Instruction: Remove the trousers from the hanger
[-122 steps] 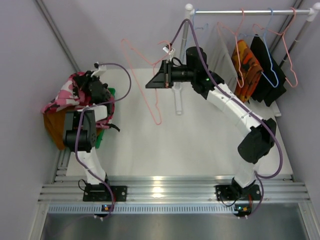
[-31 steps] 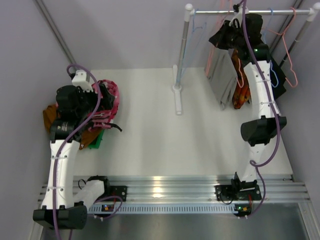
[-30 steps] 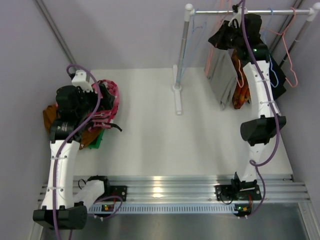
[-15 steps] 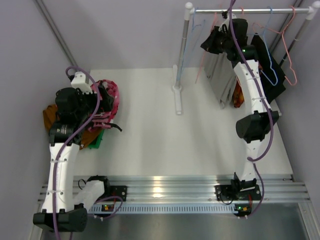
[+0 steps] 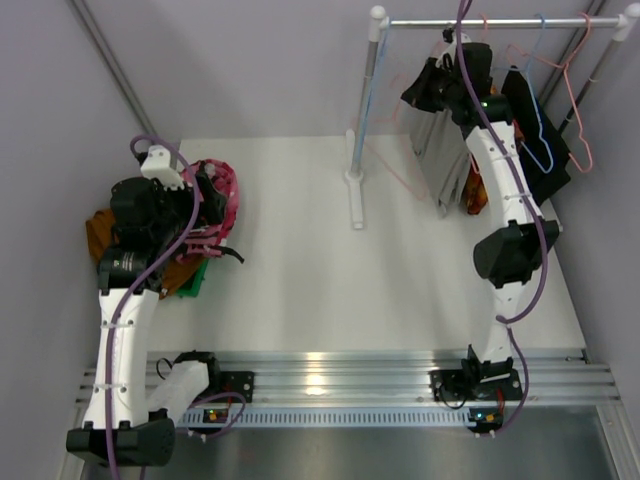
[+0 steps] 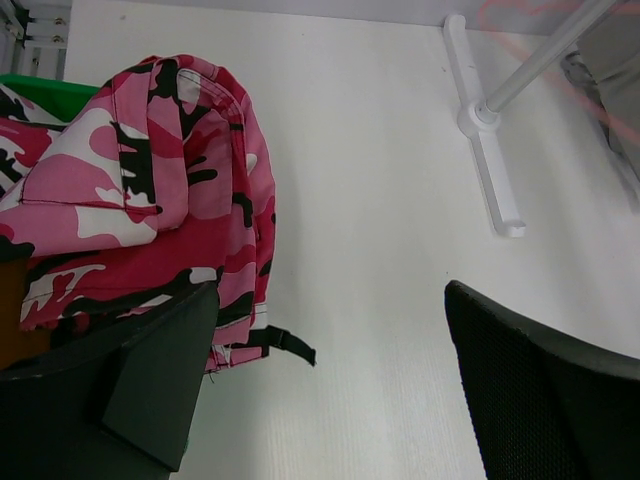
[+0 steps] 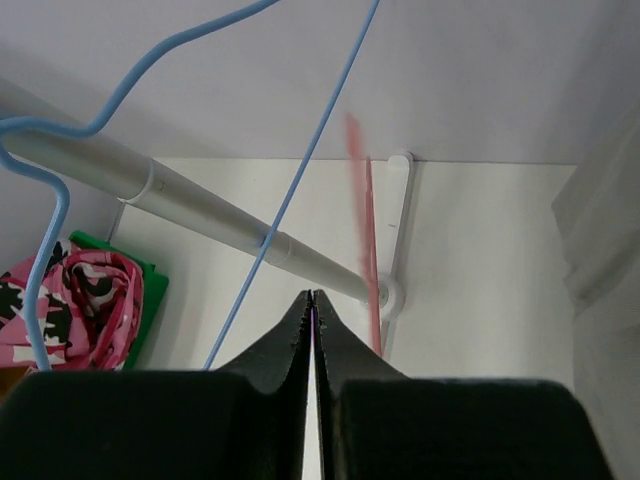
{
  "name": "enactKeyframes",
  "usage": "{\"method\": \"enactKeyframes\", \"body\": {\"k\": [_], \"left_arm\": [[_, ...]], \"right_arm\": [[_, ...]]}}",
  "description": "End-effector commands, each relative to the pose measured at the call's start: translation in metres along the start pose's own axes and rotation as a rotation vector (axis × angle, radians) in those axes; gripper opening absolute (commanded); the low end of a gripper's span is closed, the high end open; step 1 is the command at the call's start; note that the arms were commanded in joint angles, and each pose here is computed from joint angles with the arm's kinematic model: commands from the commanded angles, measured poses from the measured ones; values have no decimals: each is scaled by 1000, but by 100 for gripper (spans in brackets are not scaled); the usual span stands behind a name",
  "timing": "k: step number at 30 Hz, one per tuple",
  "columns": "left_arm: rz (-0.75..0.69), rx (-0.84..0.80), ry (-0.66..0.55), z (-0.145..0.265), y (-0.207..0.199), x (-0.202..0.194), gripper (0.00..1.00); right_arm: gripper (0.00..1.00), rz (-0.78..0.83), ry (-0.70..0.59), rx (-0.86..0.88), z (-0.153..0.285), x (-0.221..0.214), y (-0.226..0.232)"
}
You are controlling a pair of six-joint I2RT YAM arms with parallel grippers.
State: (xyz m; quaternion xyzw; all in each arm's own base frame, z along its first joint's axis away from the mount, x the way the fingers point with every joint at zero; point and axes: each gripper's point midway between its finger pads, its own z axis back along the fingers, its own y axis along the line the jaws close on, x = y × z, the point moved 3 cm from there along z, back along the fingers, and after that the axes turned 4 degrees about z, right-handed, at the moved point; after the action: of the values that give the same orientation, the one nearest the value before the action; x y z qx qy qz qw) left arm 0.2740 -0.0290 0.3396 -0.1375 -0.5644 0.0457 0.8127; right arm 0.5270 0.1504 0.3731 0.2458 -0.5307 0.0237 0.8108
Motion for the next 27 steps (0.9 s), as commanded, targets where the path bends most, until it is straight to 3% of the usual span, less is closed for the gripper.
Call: {"method": "enactKeyframes", "body": {"k": [1, 11, 14, 18, 19, 21, 24, 25, 27], "left_arm": [[1, 12, -28, 6, 1, 4, 99], [-34, 2, -33, 11, 0, 4, 99], [-63, -18, -9, 13, -1, -5, 99], [-103, -24, 30, 13, 3, -22, 99], [-112, -50, 46, 13, 1, -27, 99], [-130, -71, 86, 11, 1, -37, 99], [-118, -37, 145, 6, 7, -44, 99], [-116, -13, 158, 6, 10, -44, 99], [-161, 56, 230, 3, 24, -49, 99]], "right_arm": [[0, 32, -162, 107, 33, 44, 35], [0, 25, -140, 123, 67, 28, 39], [0, 17, -5, 7, 73, -36, 5], [8, 60, 5, -13, 106, -64, -14], [17, 56, -2, 21, 113, -65, -15], [25, 59, -16, 70, 133, -68, -9], [56, 123, -66, 129, 168, -67, 8], [72, 143, -81, 138, 178, -68, 12], [89, 213, -119, 151, 205, -73, 21]]}}
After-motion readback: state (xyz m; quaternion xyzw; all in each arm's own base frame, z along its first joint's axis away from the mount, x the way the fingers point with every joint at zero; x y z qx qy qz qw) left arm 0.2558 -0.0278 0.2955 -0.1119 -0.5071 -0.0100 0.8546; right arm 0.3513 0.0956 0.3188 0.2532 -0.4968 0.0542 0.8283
